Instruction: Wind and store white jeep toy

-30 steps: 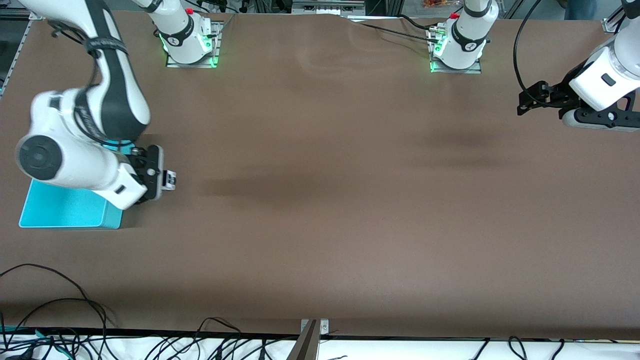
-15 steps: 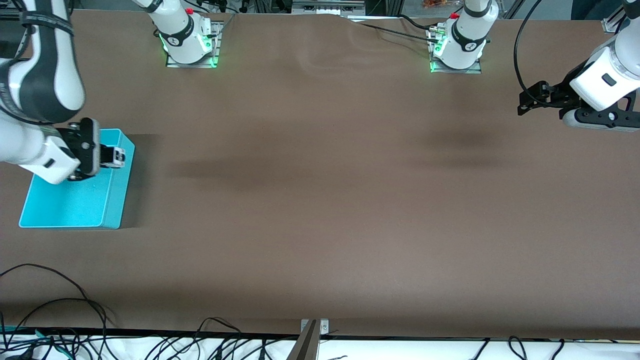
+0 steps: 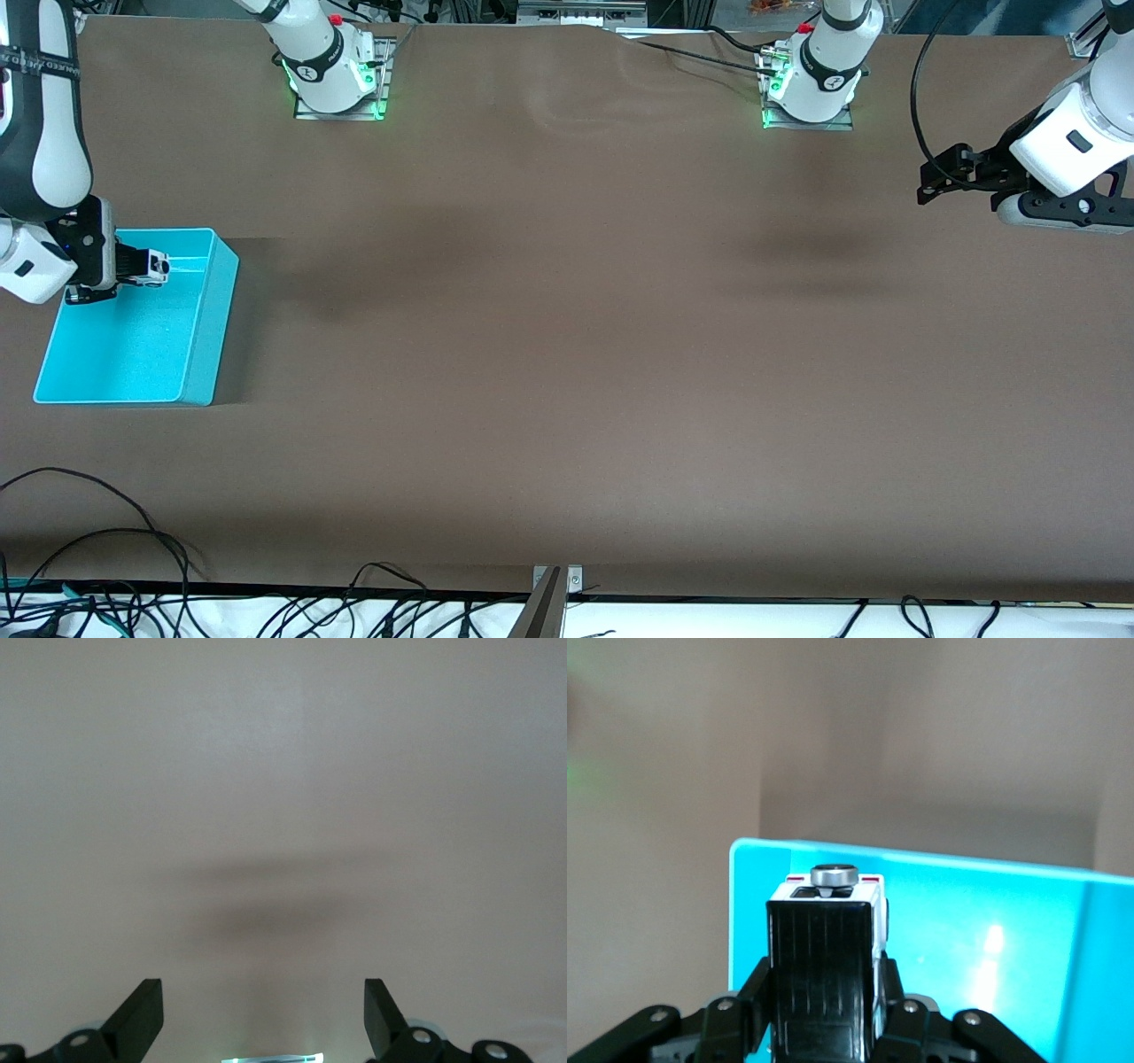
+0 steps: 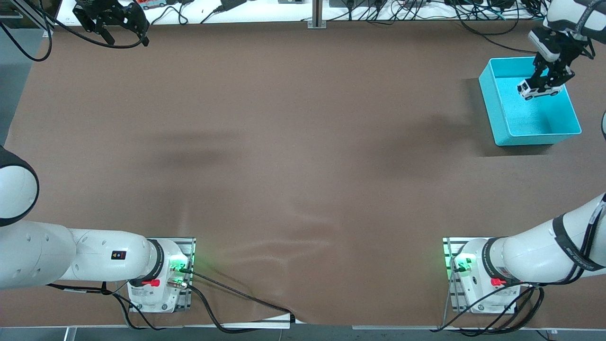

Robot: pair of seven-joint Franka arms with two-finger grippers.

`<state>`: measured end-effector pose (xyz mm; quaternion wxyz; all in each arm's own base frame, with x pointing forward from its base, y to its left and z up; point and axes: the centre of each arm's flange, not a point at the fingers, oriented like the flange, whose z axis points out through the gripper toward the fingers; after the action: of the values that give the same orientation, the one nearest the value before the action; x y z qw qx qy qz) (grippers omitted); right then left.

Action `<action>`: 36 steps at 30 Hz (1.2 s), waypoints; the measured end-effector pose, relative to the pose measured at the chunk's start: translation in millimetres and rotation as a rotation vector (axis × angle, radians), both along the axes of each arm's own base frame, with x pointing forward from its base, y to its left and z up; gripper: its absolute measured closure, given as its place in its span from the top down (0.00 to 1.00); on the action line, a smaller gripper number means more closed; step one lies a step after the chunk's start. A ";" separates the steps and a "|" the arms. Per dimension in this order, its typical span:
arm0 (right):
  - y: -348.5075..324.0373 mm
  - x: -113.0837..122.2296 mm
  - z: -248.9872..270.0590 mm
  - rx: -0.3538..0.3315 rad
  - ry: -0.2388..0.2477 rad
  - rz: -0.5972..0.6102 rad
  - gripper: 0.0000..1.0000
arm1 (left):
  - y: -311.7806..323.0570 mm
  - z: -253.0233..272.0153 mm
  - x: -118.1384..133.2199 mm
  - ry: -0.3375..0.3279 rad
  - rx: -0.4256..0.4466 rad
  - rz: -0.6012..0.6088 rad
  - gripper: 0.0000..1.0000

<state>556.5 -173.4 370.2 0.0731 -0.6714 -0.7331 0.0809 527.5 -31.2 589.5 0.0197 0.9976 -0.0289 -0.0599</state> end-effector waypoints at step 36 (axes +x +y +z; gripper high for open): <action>-85.0 -74.4 -132.9 0.167 -0.102 -0.021 0.51 | 0.3 0.0 0.0 0.000 0.000 0.000 1.00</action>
<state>482.1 -258.3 237.3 0.0925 -0.6737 -0.7331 -0.0155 527.5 -30.9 589.5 0.0198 0.9976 -0.0287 -0.0599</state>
